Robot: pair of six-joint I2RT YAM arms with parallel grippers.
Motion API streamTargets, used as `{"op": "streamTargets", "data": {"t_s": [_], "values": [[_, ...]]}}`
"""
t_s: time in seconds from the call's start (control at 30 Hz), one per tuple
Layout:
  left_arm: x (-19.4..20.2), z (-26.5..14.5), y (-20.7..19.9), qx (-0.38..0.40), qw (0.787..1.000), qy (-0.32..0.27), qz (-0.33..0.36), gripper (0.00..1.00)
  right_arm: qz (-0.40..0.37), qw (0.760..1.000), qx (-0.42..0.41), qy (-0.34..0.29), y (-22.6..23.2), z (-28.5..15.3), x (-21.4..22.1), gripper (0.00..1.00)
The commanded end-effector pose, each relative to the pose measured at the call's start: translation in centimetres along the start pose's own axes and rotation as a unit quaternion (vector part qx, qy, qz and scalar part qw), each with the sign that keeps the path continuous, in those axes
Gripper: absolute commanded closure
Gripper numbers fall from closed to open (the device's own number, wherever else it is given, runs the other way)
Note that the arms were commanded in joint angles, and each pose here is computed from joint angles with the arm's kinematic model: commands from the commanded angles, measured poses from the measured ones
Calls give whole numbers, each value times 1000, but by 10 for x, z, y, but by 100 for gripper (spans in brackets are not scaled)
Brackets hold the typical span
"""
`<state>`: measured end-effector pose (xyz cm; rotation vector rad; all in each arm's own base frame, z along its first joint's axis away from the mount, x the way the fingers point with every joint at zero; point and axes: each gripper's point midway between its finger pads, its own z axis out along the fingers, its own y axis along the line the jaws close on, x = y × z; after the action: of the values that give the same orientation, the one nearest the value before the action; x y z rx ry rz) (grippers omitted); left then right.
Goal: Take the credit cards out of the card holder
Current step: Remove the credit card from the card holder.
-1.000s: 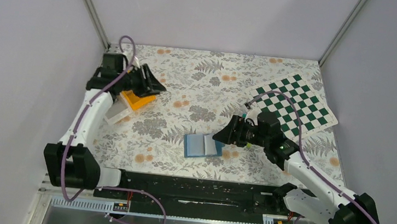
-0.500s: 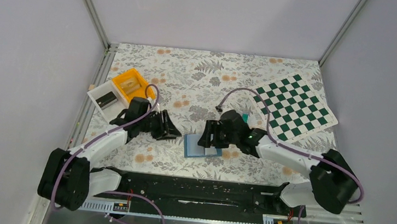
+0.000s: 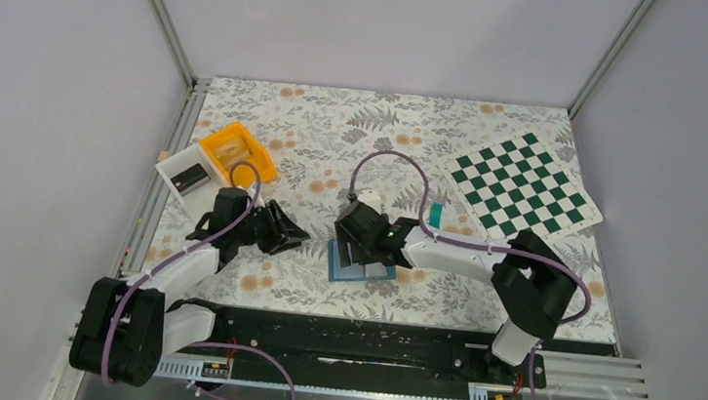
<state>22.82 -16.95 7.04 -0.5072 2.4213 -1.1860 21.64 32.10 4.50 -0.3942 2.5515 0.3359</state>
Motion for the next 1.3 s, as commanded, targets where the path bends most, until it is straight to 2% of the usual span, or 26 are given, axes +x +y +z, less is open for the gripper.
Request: {"op": "streamTargets", "data": {"t_s": [0.0,0.8,1.07,1.27], "values": [[-25,-11,-18,33,997,-66,26,60,-25,998,56,-2,-9,5,-3,22],[-16,-1,-8,40,998,-44,20,61,-44,996,69,24,7,28,14,20],[-14,0,-9,43,998,-40,20,61,-58,993,95,32,0,28,17,25],[-12,0,-9,50,998,-33,31,60,-41,996,74,17,5,21,13,31]]}}
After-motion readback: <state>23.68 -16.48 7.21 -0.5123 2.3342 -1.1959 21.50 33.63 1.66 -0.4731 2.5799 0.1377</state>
